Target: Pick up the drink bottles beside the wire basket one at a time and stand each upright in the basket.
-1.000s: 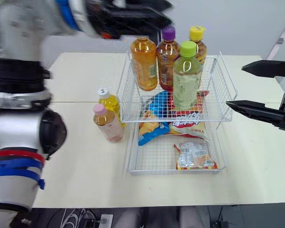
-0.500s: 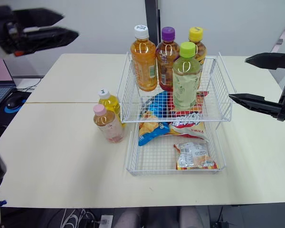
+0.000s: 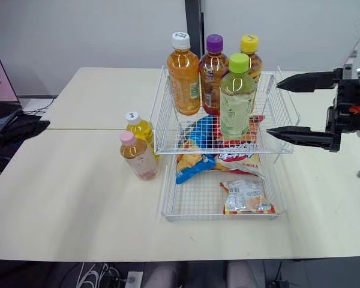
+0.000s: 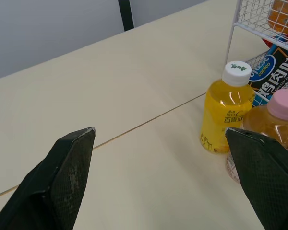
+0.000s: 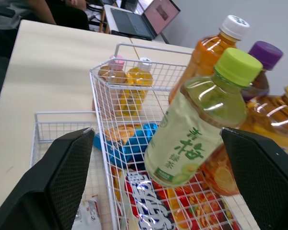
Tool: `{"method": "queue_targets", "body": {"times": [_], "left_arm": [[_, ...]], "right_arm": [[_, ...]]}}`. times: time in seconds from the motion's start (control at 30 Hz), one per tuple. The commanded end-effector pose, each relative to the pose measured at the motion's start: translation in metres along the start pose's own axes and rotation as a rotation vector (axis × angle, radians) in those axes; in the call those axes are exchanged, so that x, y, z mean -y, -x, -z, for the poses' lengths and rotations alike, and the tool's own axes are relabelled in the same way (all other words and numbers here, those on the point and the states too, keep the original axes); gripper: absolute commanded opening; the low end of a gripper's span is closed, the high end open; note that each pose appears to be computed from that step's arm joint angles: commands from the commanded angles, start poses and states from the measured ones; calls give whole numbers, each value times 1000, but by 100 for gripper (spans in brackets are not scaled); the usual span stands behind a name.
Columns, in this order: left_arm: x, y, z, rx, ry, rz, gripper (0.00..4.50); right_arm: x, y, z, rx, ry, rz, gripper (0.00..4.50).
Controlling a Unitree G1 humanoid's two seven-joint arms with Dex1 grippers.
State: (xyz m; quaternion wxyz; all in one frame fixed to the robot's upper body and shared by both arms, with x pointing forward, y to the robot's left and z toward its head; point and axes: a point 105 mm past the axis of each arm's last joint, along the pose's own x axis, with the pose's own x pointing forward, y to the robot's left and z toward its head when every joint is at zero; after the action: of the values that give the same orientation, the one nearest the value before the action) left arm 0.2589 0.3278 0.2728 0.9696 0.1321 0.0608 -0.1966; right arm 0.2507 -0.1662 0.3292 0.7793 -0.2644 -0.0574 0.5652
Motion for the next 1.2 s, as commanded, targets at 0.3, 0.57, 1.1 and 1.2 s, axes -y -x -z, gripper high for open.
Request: {"method": "queue_targets", "body": {"times": [0.3,0.57,1.1,1.2], "left_arm": [[59,13,28,23,36,28,449],[109,-29,12,191,117,29,449],[155,-98,2,217,217,-206,449],[155,-105,2,217,213,-224,449]], "right_arm": [[-9,-28,-17,75,50,-182,450],[-9,-33,-20,81,53,-212,450],[-8,-28,-23,79,46,-187,450],[-7,-28,-22,78,45,-188,450]]}}
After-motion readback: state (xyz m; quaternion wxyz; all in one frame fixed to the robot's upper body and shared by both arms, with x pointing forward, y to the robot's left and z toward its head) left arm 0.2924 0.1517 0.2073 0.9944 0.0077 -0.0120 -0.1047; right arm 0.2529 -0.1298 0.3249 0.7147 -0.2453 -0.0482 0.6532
